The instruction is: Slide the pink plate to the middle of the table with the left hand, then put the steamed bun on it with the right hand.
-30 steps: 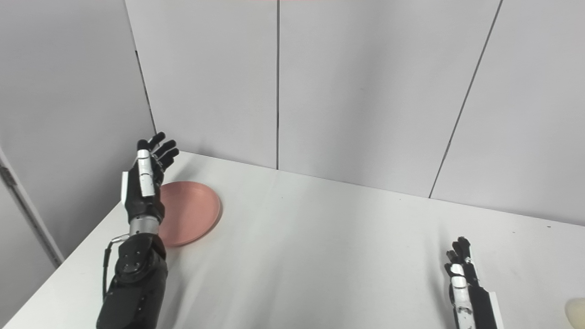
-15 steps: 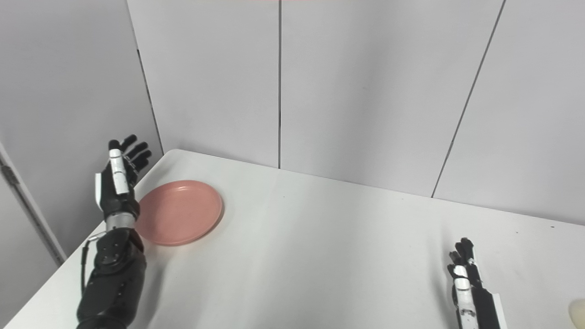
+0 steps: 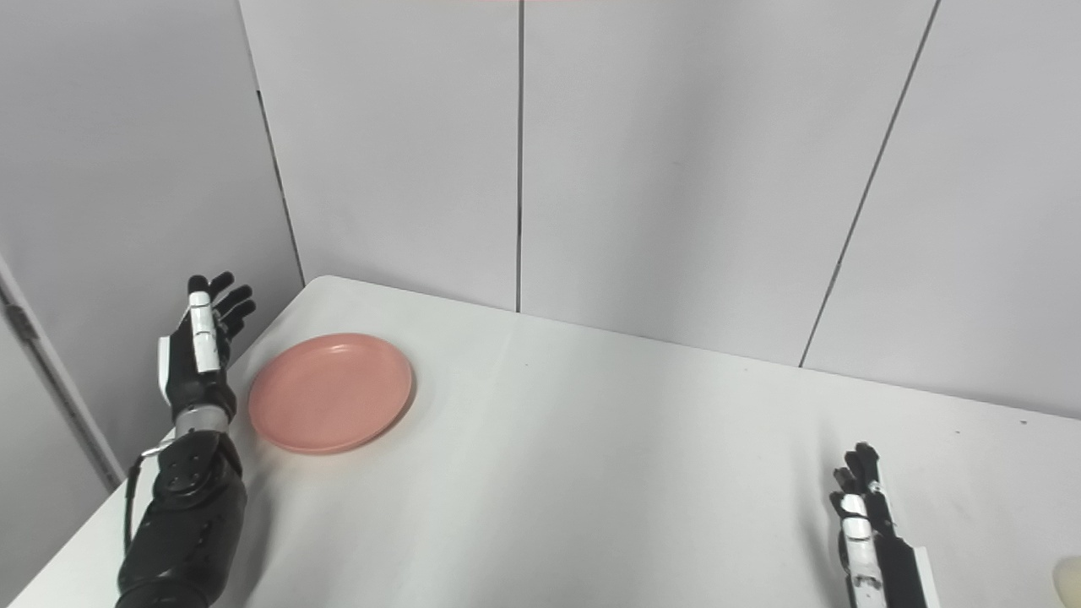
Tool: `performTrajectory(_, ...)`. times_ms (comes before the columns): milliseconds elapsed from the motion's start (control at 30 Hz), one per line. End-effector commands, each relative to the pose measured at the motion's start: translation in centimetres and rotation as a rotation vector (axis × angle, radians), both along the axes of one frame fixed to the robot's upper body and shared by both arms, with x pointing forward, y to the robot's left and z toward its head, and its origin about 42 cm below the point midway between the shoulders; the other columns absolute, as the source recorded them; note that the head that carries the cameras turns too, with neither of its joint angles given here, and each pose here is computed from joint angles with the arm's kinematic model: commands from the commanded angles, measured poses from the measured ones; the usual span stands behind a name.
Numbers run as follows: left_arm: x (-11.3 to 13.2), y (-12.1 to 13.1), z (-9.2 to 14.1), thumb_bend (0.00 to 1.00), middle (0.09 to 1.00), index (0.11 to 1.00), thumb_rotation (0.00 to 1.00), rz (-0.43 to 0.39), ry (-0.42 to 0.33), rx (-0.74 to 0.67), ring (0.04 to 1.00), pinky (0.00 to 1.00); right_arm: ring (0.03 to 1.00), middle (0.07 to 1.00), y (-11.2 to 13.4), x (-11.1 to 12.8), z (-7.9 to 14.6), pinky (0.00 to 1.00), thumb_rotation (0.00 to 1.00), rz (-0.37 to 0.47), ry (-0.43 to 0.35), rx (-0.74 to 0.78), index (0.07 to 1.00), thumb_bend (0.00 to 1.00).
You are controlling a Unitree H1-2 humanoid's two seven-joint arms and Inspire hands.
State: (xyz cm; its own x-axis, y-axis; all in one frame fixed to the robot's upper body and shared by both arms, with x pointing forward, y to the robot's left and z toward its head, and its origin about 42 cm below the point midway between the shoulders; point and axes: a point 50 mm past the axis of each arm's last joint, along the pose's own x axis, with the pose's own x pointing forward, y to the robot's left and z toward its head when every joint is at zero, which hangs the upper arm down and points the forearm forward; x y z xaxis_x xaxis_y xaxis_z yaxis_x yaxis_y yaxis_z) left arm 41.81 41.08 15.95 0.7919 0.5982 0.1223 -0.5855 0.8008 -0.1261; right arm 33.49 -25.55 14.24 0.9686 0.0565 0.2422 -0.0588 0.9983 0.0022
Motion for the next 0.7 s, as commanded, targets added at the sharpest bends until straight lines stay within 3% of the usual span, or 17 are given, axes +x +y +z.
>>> performTrajectory(0,1.2,1.3,3.3,0.78,0.781,0.774,1.00,0.014,-0.074,0.044,0.794,0.85,1.000,1.000,-0.1,-0.3,0.2,1.00,0.93,0.003,-0.040,-0.002,1.000,0.39)
performTrajectory(300,1.6,0.6,1.7,0.82,0.781,0.784,1.00,-0.069,0.003,0.044,0.806,0.92,1.000,1.000,-0.1,-0.3,0.3,1.00,0.92,-0.003,-0.037,0.004,1.000,0.38)
performTrajectory(500,1.9,0.2,1.0,0.81,0.768,0.765,1.00,-0.094,0.045,0.028,0.794,0.90,1.000,1.000,-0.1,-0.3,0.4,1.00,0.93,-0.002,-0.035,0.002,1.000,0.38)
performTrajectory(667,2.2,-0.6,0.7,0.82,0.749,0.748,1.00,-0.140,0.031,-0.061,0.759,0.77,1.000,1.000,-0.2,-0.4,0.5,1.00,0.93,-0.006,-0.034,0.006,1.000,0.35)
